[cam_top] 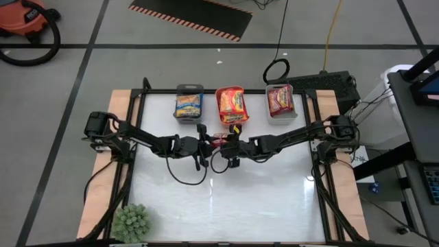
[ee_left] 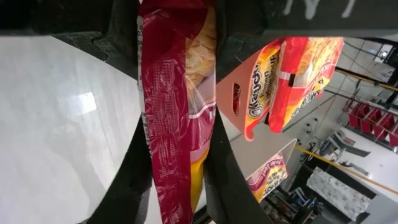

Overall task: Sort Maruchan noodles
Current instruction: Put the red noodle pack into the gray bin

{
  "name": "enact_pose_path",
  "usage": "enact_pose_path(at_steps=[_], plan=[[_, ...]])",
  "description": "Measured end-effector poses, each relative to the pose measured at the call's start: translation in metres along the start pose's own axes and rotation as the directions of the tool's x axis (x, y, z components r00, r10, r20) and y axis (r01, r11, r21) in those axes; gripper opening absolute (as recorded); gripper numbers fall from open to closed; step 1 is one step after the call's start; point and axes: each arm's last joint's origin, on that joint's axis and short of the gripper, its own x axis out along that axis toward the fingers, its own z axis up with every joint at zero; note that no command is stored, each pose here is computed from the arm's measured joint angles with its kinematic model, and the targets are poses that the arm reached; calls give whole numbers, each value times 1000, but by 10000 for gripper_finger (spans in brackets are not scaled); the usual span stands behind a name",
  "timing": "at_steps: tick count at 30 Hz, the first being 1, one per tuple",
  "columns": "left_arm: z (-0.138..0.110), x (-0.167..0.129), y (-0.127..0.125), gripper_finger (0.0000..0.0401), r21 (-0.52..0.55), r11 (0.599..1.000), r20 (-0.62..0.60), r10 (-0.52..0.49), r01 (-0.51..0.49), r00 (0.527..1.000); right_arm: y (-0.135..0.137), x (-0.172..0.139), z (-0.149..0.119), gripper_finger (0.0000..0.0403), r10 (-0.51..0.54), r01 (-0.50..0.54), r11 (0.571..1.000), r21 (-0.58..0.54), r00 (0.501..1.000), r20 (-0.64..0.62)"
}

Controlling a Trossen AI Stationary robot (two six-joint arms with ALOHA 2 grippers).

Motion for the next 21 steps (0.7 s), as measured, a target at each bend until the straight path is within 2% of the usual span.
enact_pose_path(at_steps=[4, 10, 13, 18, 21], plan=[[1, -1, -1, 165, -36, 999, -5, 12, -12, 1000, -1, 0, -1, 113, -7, 7, 1000, 0, 1000, -5], [2, -3, -5, 252, -69, 998, -13, 0, -1, 1000, -3, -2, -2, 104, -10, 10, 1000, -7, 1000, -24], [3, -4, -8, 281, -56, 998, -20, -17, 15, 1000, -5, -6, -5, 107, -17, 16, 1000, -17, 999, -51], [7, -10, -8, 291, -60, 998, -25, -4, 2, 1000, -10, -17, -5, 108, -9, 9, 1000, -4, 998, -63], [12, -15, -5, 291, -89, 996, -9, 23, -23, 1000, -14, -28, -5, 106, 30, -29, 999, 17, 998, -64]])
